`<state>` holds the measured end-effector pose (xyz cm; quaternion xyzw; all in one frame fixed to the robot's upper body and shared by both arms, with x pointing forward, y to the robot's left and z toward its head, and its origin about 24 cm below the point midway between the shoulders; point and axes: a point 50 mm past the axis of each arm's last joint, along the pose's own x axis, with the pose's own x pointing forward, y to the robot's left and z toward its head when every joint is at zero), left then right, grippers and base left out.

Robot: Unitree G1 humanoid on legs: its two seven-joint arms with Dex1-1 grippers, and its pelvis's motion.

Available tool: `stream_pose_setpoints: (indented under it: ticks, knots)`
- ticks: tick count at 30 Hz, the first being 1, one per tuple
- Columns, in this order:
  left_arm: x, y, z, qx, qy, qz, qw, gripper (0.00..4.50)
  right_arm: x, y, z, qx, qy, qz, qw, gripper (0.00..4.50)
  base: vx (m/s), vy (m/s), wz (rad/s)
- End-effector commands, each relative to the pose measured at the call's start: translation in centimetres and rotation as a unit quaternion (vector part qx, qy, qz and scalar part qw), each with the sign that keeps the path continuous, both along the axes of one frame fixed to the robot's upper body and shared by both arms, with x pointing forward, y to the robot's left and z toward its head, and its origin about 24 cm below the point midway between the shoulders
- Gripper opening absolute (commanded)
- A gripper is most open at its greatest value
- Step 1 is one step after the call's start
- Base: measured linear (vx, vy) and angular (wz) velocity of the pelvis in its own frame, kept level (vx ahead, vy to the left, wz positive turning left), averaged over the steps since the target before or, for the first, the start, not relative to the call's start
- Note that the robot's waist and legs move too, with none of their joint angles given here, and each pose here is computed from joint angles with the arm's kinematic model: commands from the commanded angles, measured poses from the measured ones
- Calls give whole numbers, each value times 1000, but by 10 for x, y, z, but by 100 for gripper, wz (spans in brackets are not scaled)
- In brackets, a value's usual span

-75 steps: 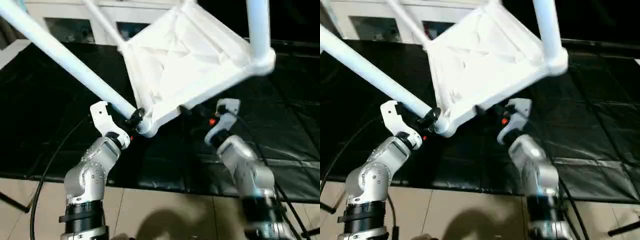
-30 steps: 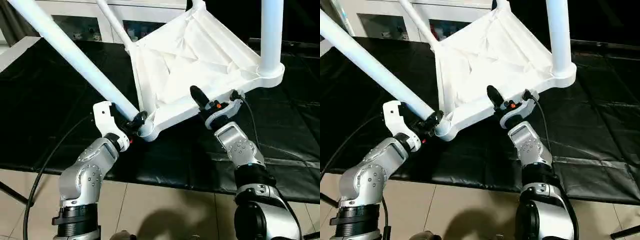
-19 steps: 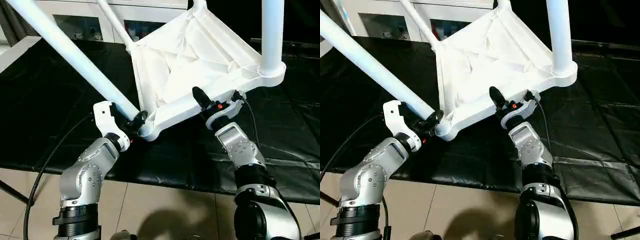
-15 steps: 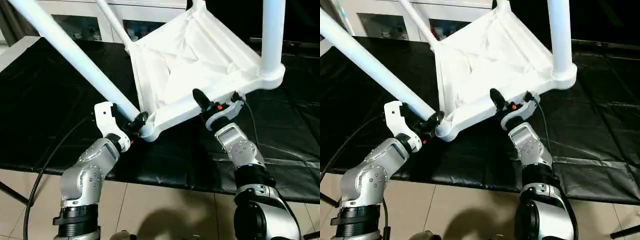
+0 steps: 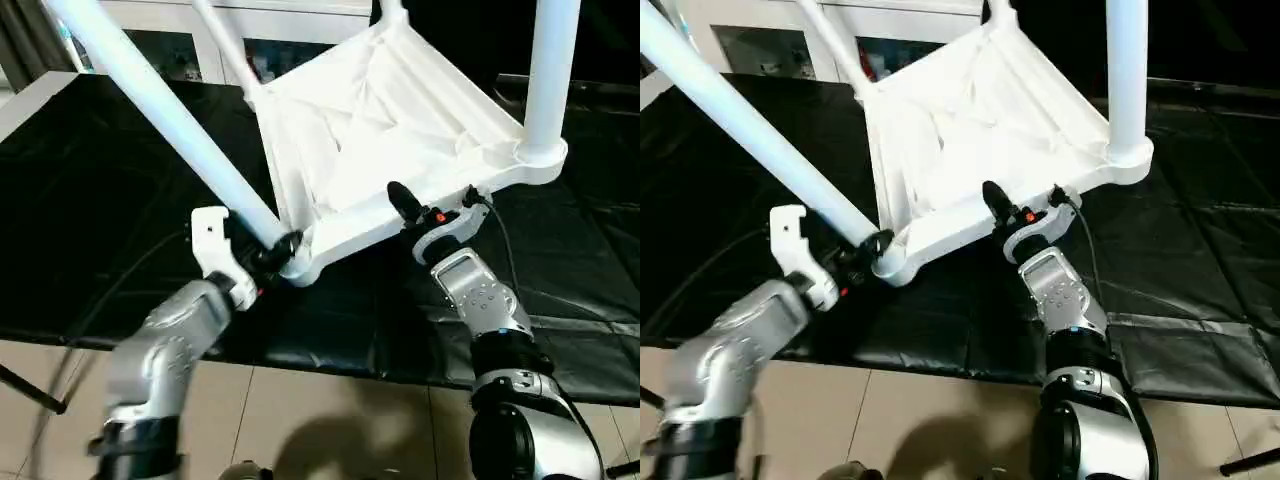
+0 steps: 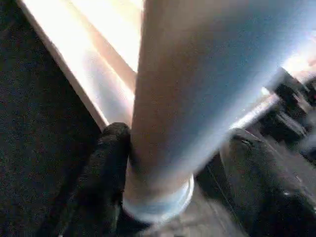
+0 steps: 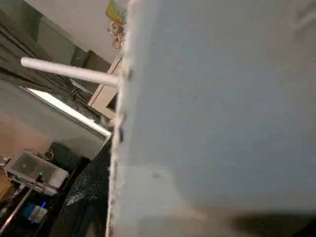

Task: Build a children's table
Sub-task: Flip table

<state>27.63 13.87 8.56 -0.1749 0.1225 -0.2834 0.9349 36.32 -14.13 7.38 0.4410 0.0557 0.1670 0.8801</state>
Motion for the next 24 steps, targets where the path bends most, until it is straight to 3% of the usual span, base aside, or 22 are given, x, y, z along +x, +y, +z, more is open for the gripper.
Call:
stream_pose_setpoints:
  ticks: [1, 5, 11, 14, 15, 24]
  knots:
    - [-16, -2, 2, 19, -15, -81, 996, 341, 9, -11, 50, -35, -101, -24, 994, 207, 0, 0, 0]
    - [-26, 13, 0, 53, -21, -105, 993, 385, 9, -20, 59, -50, -113, -44, 991, 205, 0, 0, 0]
    - [-31, 27, 10, 76, -45, -101, 991, 429, 5, -33, 73, -96, -134, -79, 983, 202, 0, 0, 0]
    - [-32, 33, 11, 88, -53, -93, 990, 441, 2, -37, 78, -125, -140, -93, 978, 201, 0, 0, 0]
    - [-32, 35, 14, 94, -63, -94, 989, 441, 0, -44, 83, -162, -148, -116, 969, 201, 0, 0, 0]
    - [-41, 24, 25, 116, -85, -168, 975, 441, -10, -61, 101, -243, -157, -185, 939, 199, 0, 0, 0]
